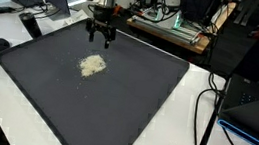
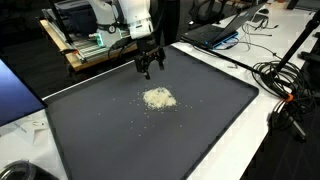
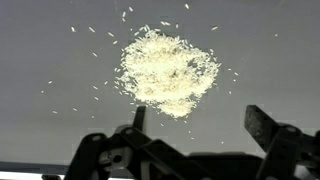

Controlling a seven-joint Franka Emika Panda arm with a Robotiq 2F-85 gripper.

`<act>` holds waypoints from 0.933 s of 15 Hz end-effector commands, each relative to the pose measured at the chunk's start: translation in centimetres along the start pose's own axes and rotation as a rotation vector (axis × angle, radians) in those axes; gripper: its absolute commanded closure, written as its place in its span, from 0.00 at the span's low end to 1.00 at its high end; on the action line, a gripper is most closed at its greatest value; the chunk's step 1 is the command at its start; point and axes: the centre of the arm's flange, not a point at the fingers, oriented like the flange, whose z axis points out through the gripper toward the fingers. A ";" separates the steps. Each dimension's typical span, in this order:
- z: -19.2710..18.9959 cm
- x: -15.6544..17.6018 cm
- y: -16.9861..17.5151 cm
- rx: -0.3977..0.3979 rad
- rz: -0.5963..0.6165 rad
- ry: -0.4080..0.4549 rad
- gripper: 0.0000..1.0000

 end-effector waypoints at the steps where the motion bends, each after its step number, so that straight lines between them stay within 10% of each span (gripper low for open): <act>1: -3.0 1.6 6.0 0.105 -0.005 -0.038 0.00; 14: -4.2 7.9 17.5 0.275 -0.013 -0.287 0.00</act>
